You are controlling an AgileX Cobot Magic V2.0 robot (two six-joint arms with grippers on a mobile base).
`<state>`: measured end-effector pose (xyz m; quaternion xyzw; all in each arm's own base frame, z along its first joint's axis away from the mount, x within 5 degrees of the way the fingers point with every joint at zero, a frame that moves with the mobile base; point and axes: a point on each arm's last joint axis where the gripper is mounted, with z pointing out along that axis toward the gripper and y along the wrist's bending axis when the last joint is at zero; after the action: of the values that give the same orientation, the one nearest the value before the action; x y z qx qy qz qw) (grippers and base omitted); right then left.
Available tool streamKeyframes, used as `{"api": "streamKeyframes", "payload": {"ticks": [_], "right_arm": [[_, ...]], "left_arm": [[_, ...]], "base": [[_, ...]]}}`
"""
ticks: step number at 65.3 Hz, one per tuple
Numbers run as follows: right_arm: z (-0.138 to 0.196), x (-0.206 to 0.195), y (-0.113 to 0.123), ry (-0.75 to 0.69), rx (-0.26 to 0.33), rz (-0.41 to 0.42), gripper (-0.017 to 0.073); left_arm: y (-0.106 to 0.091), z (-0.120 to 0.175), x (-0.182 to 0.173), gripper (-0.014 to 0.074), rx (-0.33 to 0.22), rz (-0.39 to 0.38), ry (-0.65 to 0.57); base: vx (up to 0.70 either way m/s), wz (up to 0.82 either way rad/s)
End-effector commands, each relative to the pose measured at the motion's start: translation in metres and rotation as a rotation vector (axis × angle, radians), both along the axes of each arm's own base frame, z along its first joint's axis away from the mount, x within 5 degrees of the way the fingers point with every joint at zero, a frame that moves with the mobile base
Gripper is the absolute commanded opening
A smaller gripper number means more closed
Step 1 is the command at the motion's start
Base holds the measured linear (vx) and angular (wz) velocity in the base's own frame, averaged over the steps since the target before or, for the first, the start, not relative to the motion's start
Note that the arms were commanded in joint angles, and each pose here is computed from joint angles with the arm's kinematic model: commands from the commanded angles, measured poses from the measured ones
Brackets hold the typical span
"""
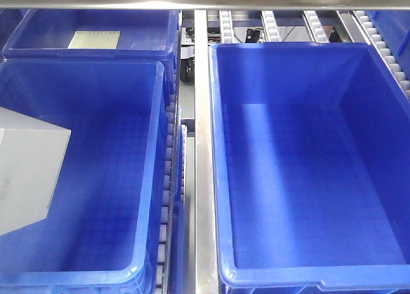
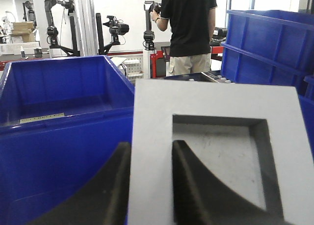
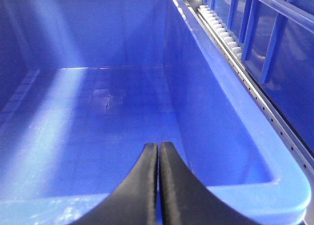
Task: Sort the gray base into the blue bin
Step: 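Stop in front of the two empty blue bins, block still held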
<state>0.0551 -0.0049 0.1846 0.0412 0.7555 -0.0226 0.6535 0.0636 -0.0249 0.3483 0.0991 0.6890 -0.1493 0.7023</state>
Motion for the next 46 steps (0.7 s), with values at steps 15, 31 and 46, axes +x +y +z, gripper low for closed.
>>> {"api": "streamKeyframes", "payload": {"ticks": [15,31,46], "right_arm": [[0.0061,0.0007,-0.0002,-0.072,-0.026,0.001,-0.0005],[0.0061,0.0007,-0.0002,-0.072,-0.026,0.001,-0.0005],[0.0061,0.0007,-0.0002,-0.072,-0.026,0.001,-0.0005]], "left_arm": [[0.0019,0.0184,-0.0013,0.0038,-0.068,0.011,-0.108],[0.0019,0.0185,-0.0014,0.0038,-0.068,0.011,-0.109],[0.0027,0.0214,-0.0016,0.0038,-0.084,0.018,-0.138]], "base": [[0.0,0.0],[0.0,0.0],[0.0,0.0]]}}
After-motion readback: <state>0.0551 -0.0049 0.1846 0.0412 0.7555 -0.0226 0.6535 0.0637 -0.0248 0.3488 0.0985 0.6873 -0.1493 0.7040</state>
